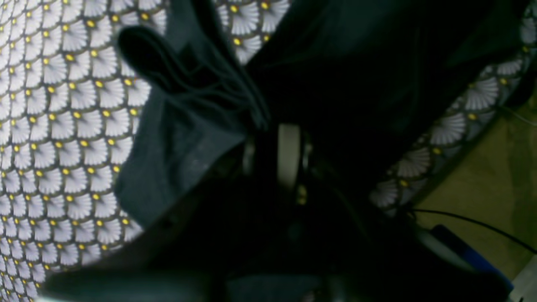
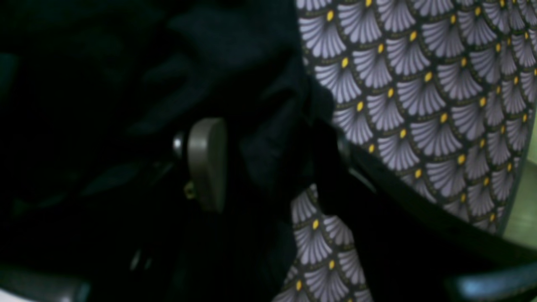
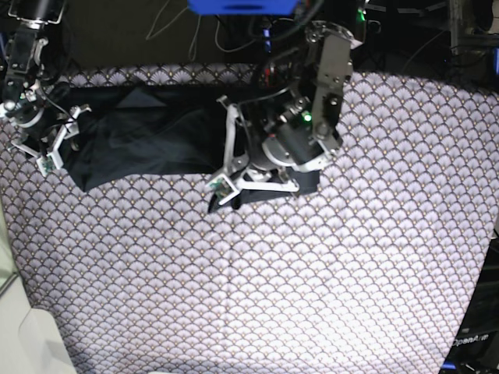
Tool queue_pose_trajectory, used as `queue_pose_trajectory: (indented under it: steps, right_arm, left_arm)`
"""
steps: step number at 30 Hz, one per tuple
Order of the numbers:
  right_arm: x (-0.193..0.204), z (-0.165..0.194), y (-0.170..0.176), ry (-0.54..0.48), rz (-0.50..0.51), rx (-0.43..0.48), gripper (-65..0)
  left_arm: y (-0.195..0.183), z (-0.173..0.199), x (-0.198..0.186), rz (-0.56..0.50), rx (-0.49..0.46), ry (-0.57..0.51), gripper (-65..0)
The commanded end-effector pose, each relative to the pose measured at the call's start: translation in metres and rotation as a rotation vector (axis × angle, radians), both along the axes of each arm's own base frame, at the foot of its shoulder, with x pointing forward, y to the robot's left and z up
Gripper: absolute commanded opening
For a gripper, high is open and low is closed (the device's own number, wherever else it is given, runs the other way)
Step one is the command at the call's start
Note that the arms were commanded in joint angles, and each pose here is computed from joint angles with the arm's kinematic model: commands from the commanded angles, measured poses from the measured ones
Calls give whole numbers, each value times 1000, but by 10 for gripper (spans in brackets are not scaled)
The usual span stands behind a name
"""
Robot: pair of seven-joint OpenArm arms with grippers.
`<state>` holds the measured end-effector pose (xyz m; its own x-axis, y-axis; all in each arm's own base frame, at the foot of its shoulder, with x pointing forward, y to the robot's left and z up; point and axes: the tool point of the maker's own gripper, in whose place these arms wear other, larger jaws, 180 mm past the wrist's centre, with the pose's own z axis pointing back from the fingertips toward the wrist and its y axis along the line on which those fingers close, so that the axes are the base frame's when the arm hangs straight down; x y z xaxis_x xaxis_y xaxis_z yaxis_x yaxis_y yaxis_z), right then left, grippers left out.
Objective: Fold the T-shirt properly
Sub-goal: 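Lift the strip end with the left gripper and fold it toward the right gripper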
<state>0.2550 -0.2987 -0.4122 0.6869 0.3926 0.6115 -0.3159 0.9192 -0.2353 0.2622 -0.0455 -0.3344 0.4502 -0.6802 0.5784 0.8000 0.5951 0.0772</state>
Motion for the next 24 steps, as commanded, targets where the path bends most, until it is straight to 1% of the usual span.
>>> queue_pose_trajectory:
  steps: [1, 6, 11, 19, 21, 22, 24]
  right_arm:
    - [10, 14, -7, -44, 6, -18, -317]
    - [10, 14, -7, -44, 6, -18, -317]
    - [10, 14, -7, -44, 6, -20, -317]
    - [10, 14, -8, -44, 6, -21, -317]
    - [10, 14, -8, -44, 6, -21, -317]
    - [10, 14, -8, -44, 6, -21, -317]
    - [10, 15, -8, -44, 7, -23, -317]
  left_arm:
    - [-7, 11, 5, -3, -39, -30, -616]
    - [-13, 3, 3, -24, -29, -6, -616]
    - [-22, 2, -3, -60, -26, -2, -613]
    - [-23, 3, -4, -76, -24, -8, -603]
    - [-24, 4, -5, -78, -26, -11, -542]
    - [-24, 5, -6, -85, -30, -15, -497]
    - [-30, 7, -9, -131, -57, -16, -414]
